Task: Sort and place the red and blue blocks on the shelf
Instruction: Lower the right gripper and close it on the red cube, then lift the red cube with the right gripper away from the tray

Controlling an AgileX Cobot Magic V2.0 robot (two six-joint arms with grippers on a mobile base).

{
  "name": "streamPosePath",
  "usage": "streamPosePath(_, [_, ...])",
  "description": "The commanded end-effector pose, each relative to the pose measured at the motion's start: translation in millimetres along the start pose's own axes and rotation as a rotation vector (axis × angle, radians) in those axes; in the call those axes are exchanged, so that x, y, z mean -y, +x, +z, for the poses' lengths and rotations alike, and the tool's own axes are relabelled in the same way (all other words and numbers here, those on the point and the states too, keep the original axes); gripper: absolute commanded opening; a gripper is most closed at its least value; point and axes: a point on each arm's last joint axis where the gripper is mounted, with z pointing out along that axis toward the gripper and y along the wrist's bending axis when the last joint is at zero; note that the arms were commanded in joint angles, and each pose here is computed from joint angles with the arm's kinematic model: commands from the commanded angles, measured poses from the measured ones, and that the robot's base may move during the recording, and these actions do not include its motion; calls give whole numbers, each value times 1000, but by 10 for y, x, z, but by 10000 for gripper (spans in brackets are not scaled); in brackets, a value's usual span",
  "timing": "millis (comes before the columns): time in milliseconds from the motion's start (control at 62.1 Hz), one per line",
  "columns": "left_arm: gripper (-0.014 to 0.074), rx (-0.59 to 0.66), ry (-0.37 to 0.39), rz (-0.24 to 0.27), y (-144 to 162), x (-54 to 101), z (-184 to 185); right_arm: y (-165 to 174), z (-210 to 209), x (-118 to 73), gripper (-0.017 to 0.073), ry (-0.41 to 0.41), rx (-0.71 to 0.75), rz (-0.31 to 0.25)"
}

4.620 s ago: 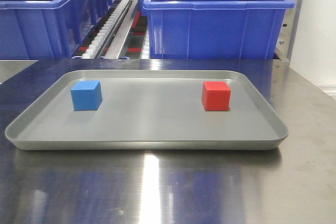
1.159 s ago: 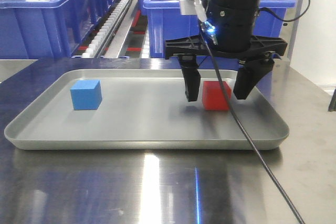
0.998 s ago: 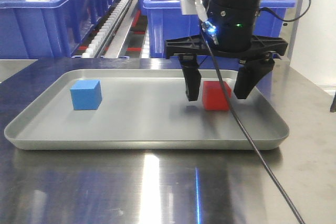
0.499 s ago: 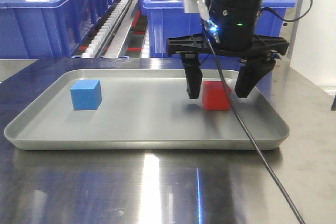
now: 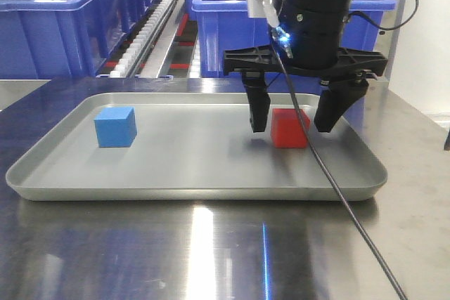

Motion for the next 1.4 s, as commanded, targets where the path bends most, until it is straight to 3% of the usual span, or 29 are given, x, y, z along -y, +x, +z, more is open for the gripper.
streamPosePath(0, [125,56,-4,-5,65,-12,-10,-116,-263,-2,608,-42,98,6])
streamPosePath(113, [125,56,-4,-5,65,-12,-10,-115,-263,-1,551,-41,97,6])
streamPosePath(386, [125,56,-4,-5,65,-12,-10,-114,-270,1,86,-40,97,6])
streamPosePath(435, [125,56,-4,-5,65,-12,-10,-114,-284,2,38,-41,99,6])
streamPosePath(612, [125,56,-4,-5,65,-12,-10,-114,-463,12,48,-59,136,-4])
streamPosePath(789, [125,56,-4,-5,65,-12,-10,-95,-751,55,48,-72,203,-168])
streamPosePath(901, [125,56,-4,-5,65,-12,-10,-74,-888,141,48,-100,278,-207])
streamPosePath(1175, [125,56,-4,-5,65,-12,-10,163,-1095,620,48,-165,521,-214])
streamPosePath(1304, [125,56,-4,-5,65,-12,-10,348,-1201,973,48,-108,635,-215])
streamPosePath(1384, [125,56,-4,-5,65,-12,-10,469,-1280,1175,48,-72,701,-177])
